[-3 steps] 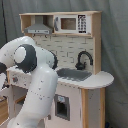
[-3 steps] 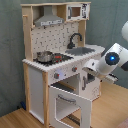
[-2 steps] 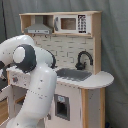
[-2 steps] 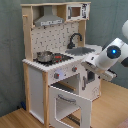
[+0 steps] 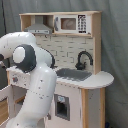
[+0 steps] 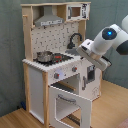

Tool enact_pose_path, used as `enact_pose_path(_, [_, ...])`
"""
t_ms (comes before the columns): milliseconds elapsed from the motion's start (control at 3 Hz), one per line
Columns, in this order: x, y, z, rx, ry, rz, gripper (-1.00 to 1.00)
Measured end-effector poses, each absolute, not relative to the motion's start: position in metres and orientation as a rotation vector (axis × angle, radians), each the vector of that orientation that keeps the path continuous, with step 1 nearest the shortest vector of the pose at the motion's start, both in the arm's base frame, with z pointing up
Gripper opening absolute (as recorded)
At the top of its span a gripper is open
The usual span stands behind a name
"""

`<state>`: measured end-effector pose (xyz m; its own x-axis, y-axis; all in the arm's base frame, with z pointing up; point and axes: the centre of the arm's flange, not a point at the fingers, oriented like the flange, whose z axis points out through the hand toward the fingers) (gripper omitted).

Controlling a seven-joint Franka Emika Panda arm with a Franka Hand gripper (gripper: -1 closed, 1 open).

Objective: Play with the kitchen

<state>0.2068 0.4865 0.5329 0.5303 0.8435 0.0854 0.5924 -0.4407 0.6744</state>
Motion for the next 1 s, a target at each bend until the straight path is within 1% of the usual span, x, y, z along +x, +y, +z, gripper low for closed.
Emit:
enact_pose_path(333, [0.238,0.488,0.567,2.306,1.128,0.575,1.0])
enact_pose_path(1000, [0.311,0.472,0.604,2.498,1.141,0.498,1.0])
